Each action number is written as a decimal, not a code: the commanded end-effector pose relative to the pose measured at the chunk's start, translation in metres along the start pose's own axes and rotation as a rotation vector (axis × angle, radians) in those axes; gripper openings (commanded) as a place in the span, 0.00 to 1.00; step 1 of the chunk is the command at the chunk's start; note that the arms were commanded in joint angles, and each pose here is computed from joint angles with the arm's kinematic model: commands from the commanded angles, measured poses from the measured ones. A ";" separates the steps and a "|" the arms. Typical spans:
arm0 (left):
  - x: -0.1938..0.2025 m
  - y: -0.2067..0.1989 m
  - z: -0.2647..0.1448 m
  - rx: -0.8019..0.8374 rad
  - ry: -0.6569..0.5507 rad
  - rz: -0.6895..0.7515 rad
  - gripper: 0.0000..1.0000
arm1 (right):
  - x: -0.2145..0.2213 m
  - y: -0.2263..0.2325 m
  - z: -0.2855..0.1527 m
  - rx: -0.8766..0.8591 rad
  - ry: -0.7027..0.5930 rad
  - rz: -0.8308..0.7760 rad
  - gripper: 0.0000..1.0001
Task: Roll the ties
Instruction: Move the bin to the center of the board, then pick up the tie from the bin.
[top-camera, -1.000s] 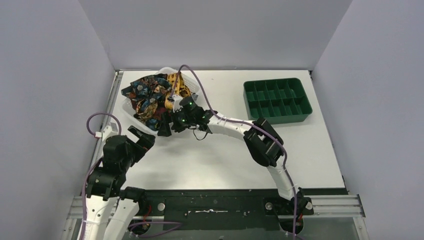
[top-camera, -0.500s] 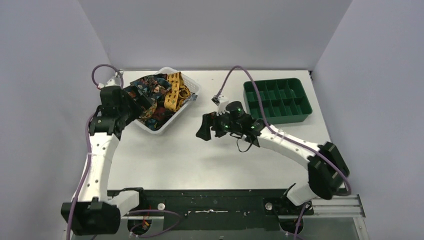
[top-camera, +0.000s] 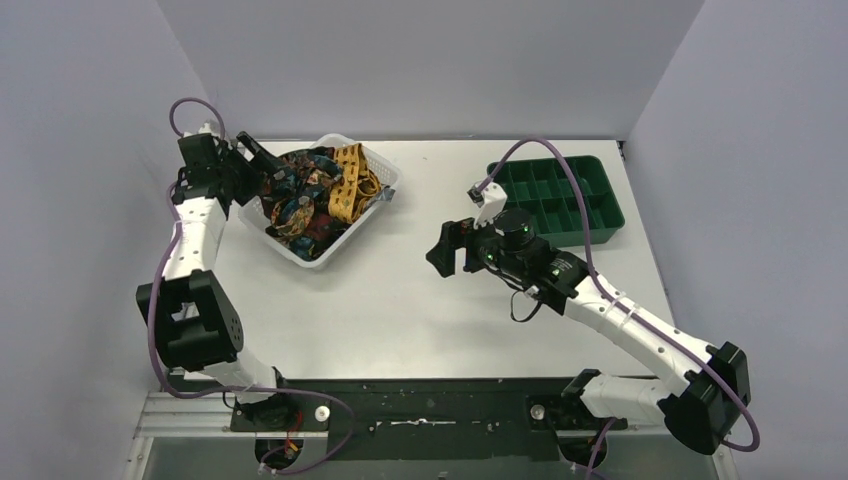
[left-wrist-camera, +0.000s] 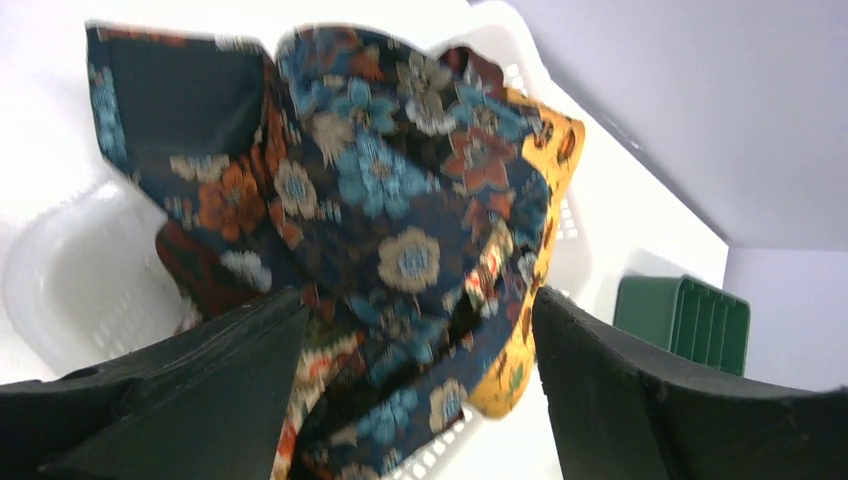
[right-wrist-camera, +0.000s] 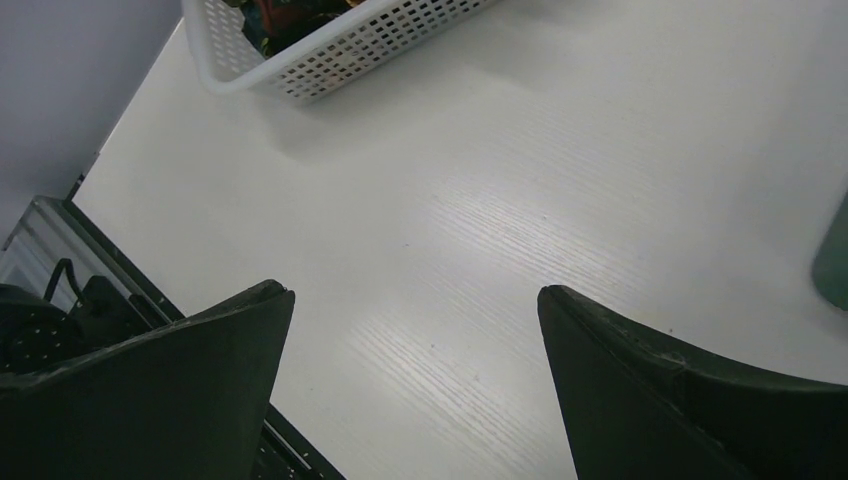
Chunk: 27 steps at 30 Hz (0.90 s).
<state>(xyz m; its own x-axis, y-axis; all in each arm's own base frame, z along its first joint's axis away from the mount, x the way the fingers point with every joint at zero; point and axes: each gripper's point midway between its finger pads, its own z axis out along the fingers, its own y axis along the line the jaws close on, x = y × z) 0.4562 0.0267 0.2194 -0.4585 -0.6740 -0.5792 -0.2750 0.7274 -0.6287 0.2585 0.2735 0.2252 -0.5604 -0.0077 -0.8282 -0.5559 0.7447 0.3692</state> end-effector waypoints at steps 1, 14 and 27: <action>-0.045 -0.015 0.019 0.081 -0.077 0.059 0.80 | -0.004 -0.021 -0.011 0.107 -0.017 -0.041 1.00; -0.047 0.005 0.076 0.050 0.015 0.098 0.80 | 0.002 -0.038 -0.008 0.190 0.027 -0.068 1.00; -0.074 -0.051 0.050 0.172 0.015 0.144 0.00 | 0.007 -0.053 -0.005 0.277 0.069 -0.054 1.00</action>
<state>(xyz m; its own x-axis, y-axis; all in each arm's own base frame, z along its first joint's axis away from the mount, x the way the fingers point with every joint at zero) 0.5444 0.0431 0.1781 -0.5849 -0.6007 -0.5450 -0.2154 0.7629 -0.6096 0.2668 0.2322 0.1800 -0.6214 -0.1292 -0.7727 -0.4297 0.8809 0.1983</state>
